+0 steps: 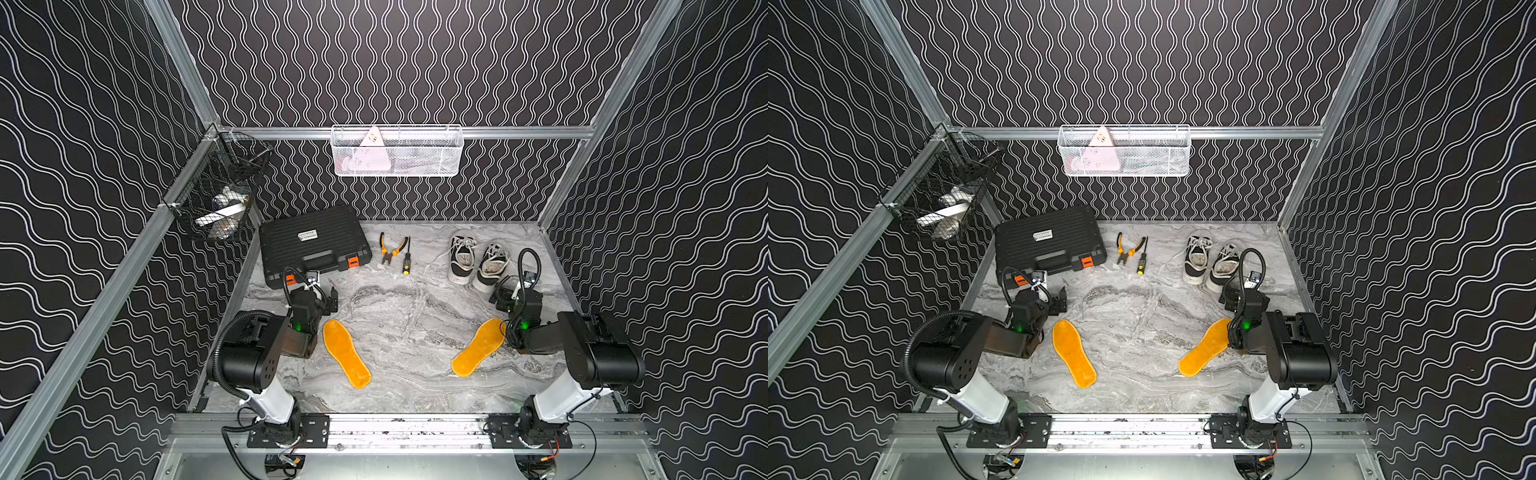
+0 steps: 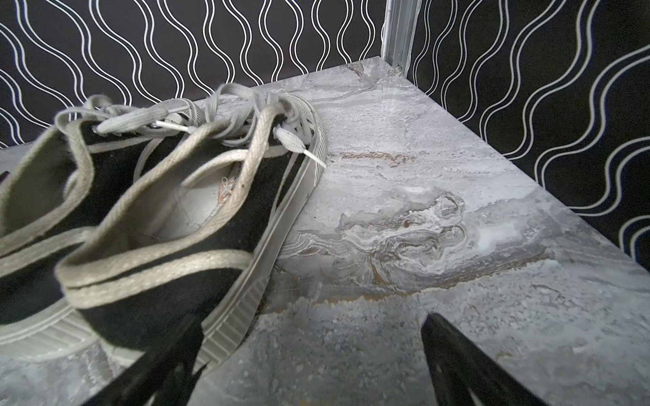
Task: Insert the insole into the shoe
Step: Move the shoe to the center of the board.
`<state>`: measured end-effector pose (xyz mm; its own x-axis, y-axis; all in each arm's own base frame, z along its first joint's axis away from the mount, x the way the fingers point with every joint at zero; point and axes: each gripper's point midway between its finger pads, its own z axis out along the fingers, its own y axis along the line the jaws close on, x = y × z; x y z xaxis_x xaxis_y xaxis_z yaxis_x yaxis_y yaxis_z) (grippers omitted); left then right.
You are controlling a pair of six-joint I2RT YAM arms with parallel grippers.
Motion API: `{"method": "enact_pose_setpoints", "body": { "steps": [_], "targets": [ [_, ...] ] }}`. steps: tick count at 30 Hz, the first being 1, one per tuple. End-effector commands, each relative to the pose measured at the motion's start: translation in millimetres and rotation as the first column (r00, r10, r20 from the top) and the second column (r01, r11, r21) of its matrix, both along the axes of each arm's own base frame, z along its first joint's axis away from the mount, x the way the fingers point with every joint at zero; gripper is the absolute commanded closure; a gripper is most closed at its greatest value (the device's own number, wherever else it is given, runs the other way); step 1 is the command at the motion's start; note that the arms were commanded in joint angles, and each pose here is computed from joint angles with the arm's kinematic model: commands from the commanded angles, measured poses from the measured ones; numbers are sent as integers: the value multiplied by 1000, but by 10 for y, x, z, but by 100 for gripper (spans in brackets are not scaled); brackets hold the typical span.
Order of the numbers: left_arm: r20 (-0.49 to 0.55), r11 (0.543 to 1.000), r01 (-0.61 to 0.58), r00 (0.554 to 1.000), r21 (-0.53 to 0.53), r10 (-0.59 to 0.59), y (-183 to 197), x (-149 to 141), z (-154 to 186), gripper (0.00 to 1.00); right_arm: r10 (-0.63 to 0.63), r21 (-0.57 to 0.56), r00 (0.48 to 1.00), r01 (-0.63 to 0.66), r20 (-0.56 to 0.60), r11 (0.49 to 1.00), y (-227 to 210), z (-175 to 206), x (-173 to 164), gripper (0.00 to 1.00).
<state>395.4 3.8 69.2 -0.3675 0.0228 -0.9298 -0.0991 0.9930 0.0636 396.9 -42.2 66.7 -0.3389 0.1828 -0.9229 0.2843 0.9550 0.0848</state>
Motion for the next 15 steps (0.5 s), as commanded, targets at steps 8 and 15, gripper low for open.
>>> {"method": "enact_pose_setpoints", "body": {
  "steps": [8, 15],
  "targets": [
    [29, 1000, 6, 1000, -5, -6, -10, 39, 70, 0, -7, -10, 999, 8, 39, 1000, -19, 97, 36, 0],
    [-10, 999, 35, 999, -4, -35, -51, 130, 186, 0, -33, -6, 999, 34, 37, 999, -66, 263, 66, 0]
  ]
}}
